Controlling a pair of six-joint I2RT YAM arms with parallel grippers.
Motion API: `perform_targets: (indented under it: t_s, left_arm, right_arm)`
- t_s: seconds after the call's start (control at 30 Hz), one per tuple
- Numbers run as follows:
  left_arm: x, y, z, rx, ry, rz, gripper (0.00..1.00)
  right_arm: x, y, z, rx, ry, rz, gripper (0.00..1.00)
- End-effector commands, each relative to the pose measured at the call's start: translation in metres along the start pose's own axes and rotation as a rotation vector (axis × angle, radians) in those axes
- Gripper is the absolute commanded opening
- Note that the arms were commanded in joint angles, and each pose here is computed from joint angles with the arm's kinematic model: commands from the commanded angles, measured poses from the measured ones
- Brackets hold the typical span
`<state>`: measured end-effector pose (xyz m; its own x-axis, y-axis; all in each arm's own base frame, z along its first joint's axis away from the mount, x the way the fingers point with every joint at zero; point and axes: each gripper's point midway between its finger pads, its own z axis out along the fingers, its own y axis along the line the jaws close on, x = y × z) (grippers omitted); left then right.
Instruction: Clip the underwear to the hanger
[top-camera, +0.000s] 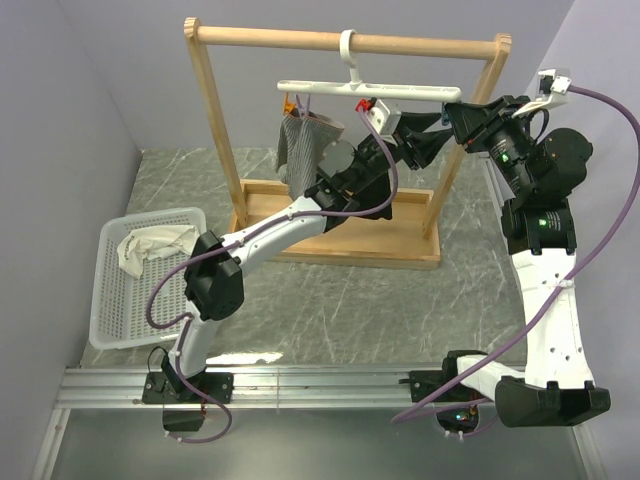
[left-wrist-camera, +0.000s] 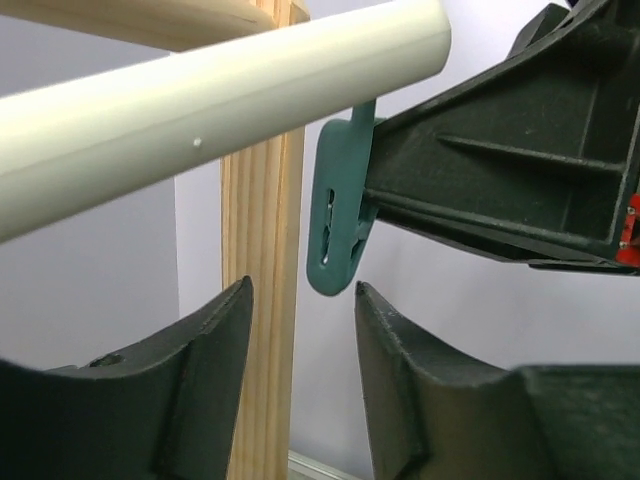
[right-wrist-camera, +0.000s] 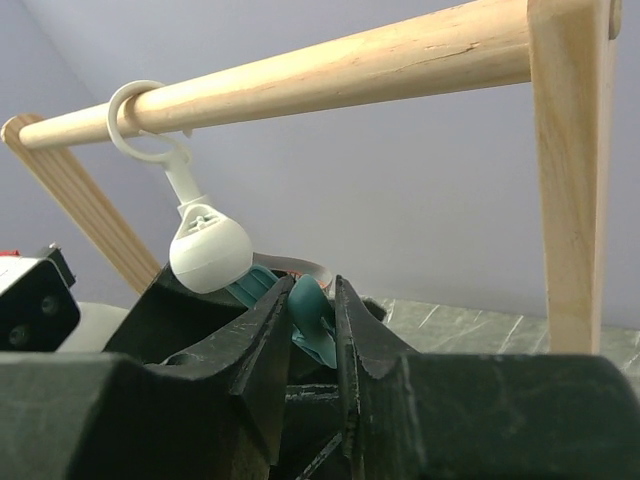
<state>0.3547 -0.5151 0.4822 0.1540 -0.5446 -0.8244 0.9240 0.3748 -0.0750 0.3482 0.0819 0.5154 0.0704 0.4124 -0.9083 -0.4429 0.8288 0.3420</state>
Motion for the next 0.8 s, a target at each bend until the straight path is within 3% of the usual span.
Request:
perform_targets:
  t_s: [0.0,0.2,0.27,0.3,0.4,0.53,0.77]
  left_arm:
    - [-0.046,-0.006,0.010,0.022,-0.112,0.029,0.54]
    - [-0.053,-0.009,0.012,0.045,-0.131,0.026,0.51]
    - [-0.053,-0.011,0.012,0.056,-0.131,0.026,0.46]
    - [-0.052,-0.012,0.012,0.062,-0.128,0.025,0.38]
    - [-0.049,-0.012,0.013,0.064,-0.117,0.020,0.19]
    - [-0.046,-0.010,0.013,0.053,-0.104,0.019,0.04]
    - [-0.038,-0.008,0.012,0.044,-0.085,0.023,0.00]
  right_arm:
    - [-0.019,0.021,-0.003,-0.071,-0.036,-0.006,0.27]
    - [-0.011,0.020,-0.003,-0.072,-0.008,0.007,0.27]
    - [-0.010,0.021,-0.003,-0.074,-0.002,0.009,0.26]
    - [-0.010,0.021,-0.004,-0.076,-0.003,0.013,0.26]
    - [-0.014,0.024,-0.007,-0.077,-0.013,0.009,0.35]
    - [-0.023,0.025,-0.015,-0.057,-0.047,-0.023,0.47]
    - [-0.024,0.023,-0.032,-0.022,-0.067,-0.109,0.59]
